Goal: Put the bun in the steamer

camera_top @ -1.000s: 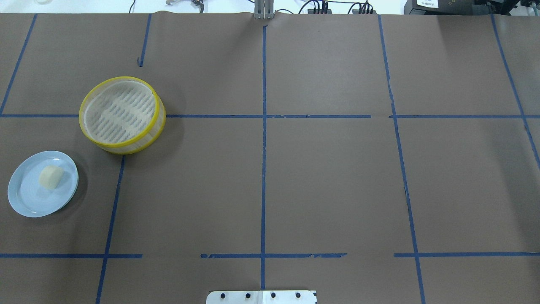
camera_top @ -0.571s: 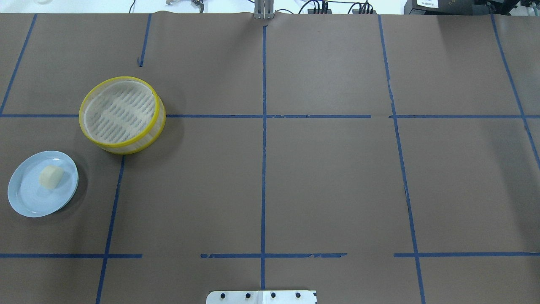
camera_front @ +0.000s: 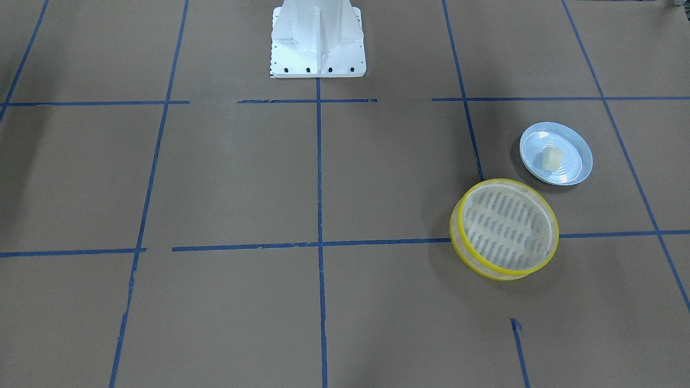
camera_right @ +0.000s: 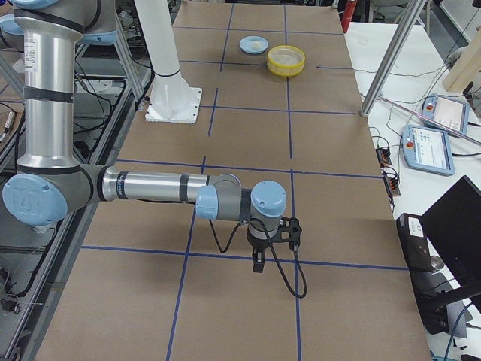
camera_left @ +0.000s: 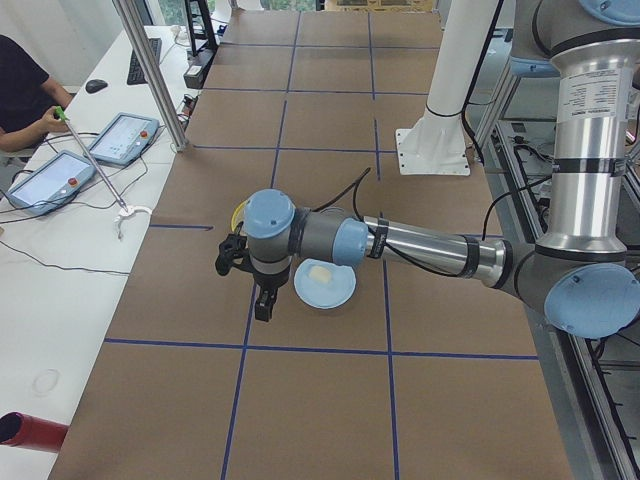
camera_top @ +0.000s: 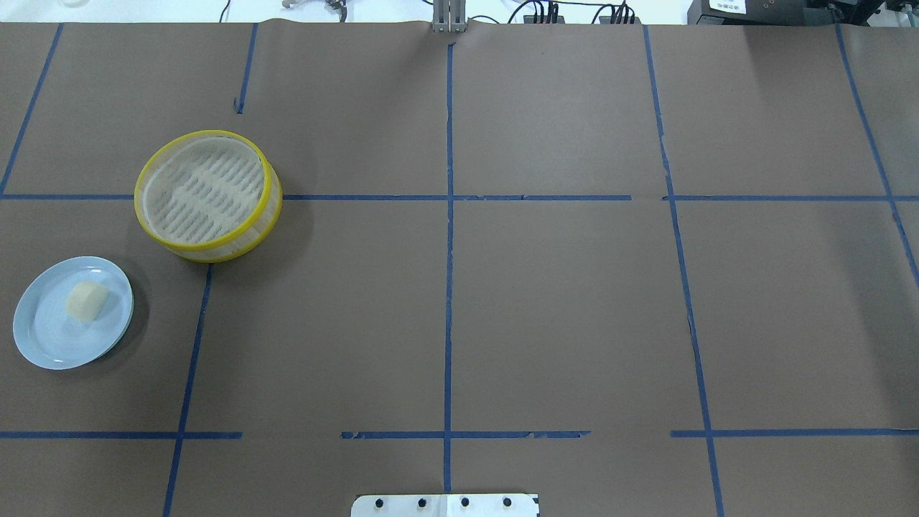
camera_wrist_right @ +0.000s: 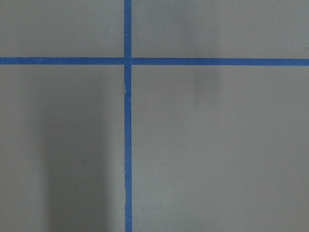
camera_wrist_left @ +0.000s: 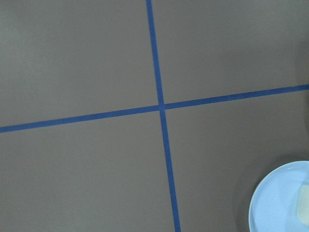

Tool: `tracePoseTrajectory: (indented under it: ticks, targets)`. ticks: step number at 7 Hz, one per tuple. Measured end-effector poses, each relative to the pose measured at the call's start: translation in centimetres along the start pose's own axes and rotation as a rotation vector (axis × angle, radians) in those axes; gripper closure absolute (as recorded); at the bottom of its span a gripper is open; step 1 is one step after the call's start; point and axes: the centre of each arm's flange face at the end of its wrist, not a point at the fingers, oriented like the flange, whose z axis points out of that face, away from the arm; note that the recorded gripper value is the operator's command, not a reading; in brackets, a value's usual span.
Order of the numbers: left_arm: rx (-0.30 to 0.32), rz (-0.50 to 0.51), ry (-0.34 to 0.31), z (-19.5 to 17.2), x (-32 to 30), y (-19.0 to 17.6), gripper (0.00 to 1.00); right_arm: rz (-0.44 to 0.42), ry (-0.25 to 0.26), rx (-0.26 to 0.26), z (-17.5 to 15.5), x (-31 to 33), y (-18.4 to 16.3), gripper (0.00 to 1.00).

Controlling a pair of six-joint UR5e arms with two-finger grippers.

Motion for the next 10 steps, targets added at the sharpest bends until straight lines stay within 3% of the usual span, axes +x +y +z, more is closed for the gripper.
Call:
tracePoseTrajectory:
  ticks: [2,5,8,10]
  targets:
    - [-0.013,0.026,-0.002,1.5,8.7,-0.9,0.0,0.0,0.0,0.0,0.0,0.0,0.0,0.0]
    - [-0.012,0.076,-0.014,6.2,12.4,1.6,0.0,-0.001,0.0,0.0,0.0,0.0,0.0,0.0]
    - [-0.024,-0.063,0.059,14.4,14.7,6.6,0.0,0.0,0.0,0.0,0.0,0.0,0.0,0.0]
    - [-0.057,-0.086,0.061,18.2,16.7,6.8,0.0,-0.001,0.0,0.0,0.0,0.0,0.0,0.0]
